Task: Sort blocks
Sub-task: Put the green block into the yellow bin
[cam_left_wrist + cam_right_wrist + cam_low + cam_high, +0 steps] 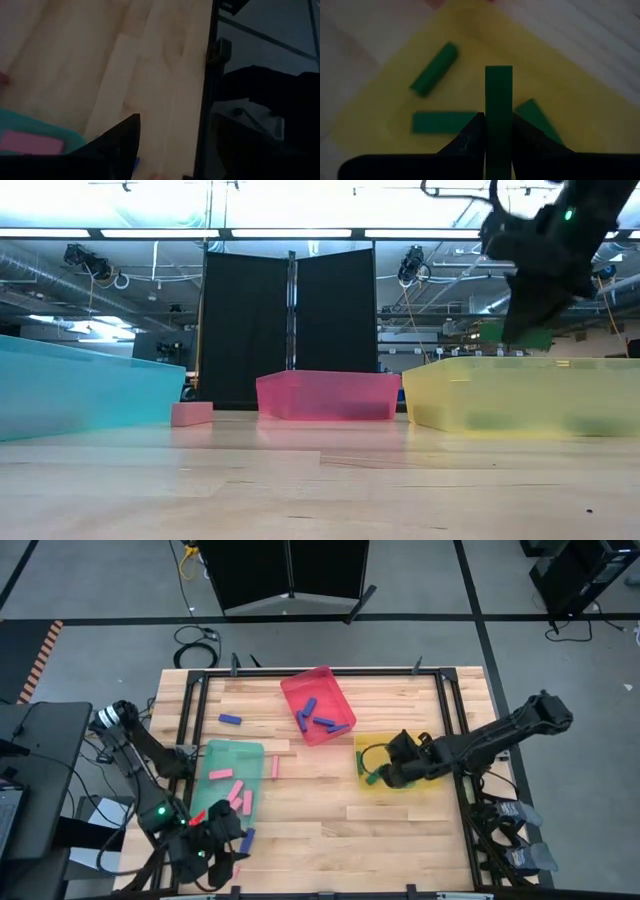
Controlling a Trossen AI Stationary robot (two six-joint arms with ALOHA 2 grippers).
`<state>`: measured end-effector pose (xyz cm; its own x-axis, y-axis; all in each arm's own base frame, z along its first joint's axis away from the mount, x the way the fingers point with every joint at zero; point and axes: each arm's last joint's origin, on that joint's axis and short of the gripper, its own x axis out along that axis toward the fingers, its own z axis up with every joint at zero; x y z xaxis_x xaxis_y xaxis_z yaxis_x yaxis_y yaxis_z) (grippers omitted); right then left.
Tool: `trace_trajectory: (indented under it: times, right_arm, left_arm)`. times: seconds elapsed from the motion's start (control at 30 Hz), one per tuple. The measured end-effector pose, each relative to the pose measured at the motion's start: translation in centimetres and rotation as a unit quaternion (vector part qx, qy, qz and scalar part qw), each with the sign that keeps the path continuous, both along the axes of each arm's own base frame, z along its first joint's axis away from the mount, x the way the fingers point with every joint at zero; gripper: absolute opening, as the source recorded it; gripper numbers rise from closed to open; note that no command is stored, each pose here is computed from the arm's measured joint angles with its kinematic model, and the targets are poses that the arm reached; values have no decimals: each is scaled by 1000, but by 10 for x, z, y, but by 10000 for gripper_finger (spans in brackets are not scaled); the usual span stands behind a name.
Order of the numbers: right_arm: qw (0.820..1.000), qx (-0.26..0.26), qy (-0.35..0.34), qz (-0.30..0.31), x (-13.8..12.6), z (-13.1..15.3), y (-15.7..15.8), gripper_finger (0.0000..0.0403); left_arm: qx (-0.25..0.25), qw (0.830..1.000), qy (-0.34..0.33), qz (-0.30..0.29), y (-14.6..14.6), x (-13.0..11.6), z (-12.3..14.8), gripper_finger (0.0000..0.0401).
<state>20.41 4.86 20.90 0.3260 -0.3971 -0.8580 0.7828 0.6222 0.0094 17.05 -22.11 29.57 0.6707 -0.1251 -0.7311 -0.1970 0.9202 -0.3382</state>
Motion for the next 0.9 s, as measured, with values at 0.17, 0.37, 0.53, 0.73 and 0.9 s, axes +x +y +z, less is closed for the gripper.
trace_trajectory:
  times: [0.17, 0.37, 0.53, 0.73, 0.9]
  right_arm:
    - [1000, -7, 4, -5, -5, -6, -12, 124]
    - [999, -18, -13, 27, 1, -4, -11, 274]
    - [995, -22, -71, 72, 9, 5, -5, 331]
    - [979, -32, -160, 125, 18, 21, 6, 331]
    - [968, -35, -200, 149, 24, 27, 12, 310]
  left_arm:
    - [-22, 1000, 13, 17, -9, -5, -6, 248]
    - [-56, 997, 27, 37, -19, -11, -11, 248]
    - [-120, 988, 96, 28, -32, -19, -16, 248]
    - [-160, 952, 258, 32, -45, -33, -34, 248]
    - [-136, 937, 297, 126, -37, -41, -41, 248]
